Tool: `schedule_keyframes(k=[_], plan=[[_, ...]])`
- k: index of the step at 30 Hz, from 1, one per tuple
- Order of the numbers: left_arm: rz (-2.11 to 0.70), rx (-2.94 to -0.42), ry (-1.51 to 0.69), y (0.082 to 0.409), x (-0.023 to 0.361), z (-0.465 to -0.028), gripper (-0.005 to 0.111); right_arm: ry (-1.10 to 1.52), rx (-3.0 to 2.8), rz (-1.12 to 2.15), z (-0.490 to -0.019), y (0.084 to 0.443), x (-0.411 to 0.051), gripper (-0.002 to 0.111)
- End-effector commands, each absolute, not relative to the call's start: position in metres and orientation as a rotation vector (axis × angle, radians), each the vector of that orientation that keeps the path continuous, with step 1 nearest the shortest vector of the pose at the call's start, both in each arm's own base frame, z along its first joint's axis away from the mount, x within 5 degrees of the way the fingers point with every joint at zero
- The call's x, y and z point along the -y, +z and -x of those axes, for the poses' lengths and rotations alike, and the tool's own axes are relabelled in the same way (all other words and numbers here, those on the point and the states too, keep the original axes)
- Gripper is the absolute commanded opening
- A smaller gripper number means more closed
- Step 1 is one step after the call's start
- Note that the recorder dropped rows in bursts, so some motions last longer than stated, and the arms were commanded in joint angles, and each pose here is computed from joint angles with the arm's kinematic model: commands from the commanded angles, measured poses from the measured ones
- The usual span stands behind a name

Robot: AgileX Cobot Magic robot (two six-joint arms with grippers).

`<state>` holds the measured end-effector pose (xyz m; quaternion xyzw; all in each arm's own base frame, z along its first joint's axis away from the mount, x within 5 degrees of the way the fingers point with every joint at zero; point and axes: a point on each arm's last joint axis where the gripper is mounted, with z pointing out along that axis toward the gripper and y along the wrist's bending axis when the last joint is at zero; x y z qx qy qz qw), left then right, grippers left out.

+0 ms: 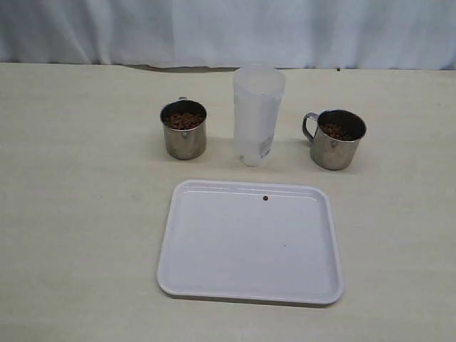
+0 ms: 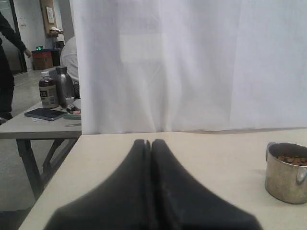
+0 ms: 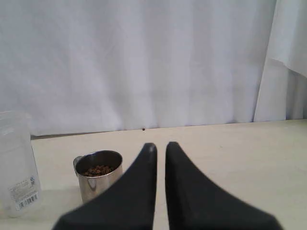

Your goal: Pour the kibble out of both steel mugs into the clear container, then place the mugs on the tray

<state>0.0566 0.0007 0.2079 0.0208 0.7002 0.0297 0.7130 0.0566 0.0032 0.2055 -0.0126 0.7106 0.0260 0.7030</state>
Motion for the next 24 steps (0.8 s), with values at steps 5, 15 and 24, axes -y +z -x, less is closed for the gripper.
schedule_keyframes(k=[5, 15, 24], plan=[[-0.044, -1.528, 0.067, 0.2091, -0.0007, -0.0564, 0.000, 0.050, -1.585, 0.026, -0.0564, 0.2039, -0.0028, 0.005], [-0.031, -1.523, 0.049, 0.2096, -0.0006, -0.0564, 0.000, 0.050, -1.585, 0.026, -0.0564, 0.2039, -0.0028, 0.005], [0.177, -1.446, -0.173, 0.2158, -0.0010, -0.0559, 0.000, 0.050, -1.585, 0.026, -0.0564, 0.2039, -0.0028, 0.005]])
